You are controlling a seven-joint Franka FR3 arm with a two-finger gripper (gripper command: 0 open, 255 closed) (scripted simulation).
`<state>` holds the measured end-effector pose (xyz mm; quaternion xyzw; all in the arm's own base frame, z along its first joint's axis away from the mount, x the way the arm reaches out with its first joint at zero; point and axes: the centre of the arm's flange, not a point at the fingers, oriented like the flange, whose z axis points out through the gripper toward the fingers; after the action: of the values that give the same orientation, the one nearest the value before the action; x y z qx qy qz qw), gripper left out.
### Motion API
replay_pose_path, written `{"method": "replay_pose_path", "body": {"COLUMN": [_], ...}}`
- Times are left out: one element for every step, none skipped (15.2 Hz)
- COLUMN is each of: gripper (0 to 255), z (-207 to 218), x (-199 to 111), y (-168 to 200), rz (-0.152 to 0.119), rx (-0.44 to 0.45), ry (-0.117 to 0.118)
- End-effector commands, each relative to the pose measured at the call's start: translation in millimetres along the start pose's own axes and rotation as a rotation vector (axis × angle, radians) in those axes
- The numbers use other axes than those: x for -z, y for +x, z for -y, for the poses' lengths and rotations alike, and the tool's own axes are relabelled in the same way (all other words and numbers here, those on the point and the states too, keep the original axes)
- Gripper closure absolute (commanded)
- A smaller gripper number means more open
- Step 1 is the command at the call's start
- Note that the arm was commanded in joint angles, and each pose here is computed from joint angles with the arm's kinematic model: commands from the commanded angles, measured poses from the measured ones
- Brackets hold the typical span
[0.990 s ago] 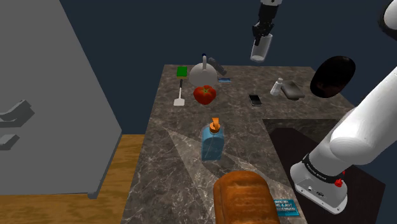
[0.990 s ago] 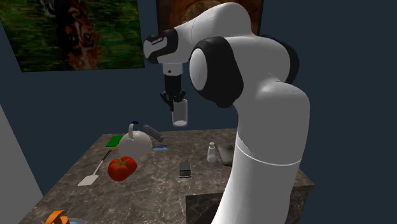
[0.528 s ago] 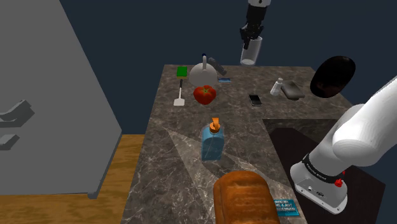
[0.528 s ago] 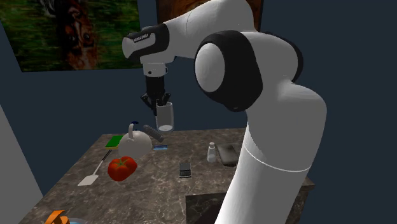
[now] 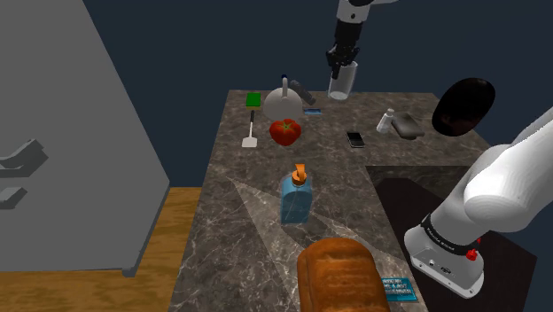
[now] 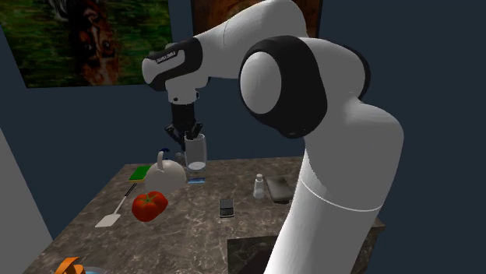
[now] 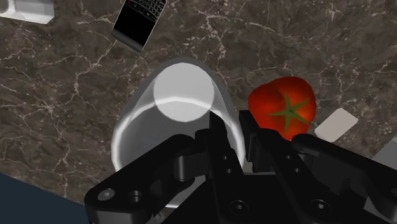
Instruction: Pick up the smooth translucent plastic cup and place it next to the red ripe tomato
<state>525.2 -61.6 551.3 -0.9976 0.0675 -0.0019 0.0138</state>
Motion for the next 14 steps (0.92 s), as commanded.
{"method": "replay_pose_path", "body": {"gripper": [255,255,255,255,255,255,255,255,255,255,255,255,255,255], "z": [0.3,0.2,0.0,-0.1,-0.3,-0.4,-0.6,-0.7,-0.9,-1.0,-1.2,-1.3,-1.5,-1.6], "x": [-11.3,-16.6,-21.9,-27.1,-32.4,-37.7,-43.0,-48.3,-53.5,-58.8,-64.1,-69.4,-74.6,-79.9], "y": [0.4,0.4,0.3,0.3,0.3,0.3,0.3,0.3,0.3,0.3,0.3,0.3,0.2,0.2], "rz": [-0.001,-0.001,-0.001,-0.001,-0.001,-0.001,-0.001,-0.001,-0.001,-0.001,-0.001,-0.001,-0.001,-0.001], "rx": [0.0,0.0,0.0,0.0,0.0,0.0,0.0,0.0,0.0,0.0,0.0,0.0,0.0,0.0], "ry": [0.0,0.0,0.0,0.0,0.0,0.0,0.0,0.0,0.0,0.0,0.0,0.0,0.0,0.0]}}
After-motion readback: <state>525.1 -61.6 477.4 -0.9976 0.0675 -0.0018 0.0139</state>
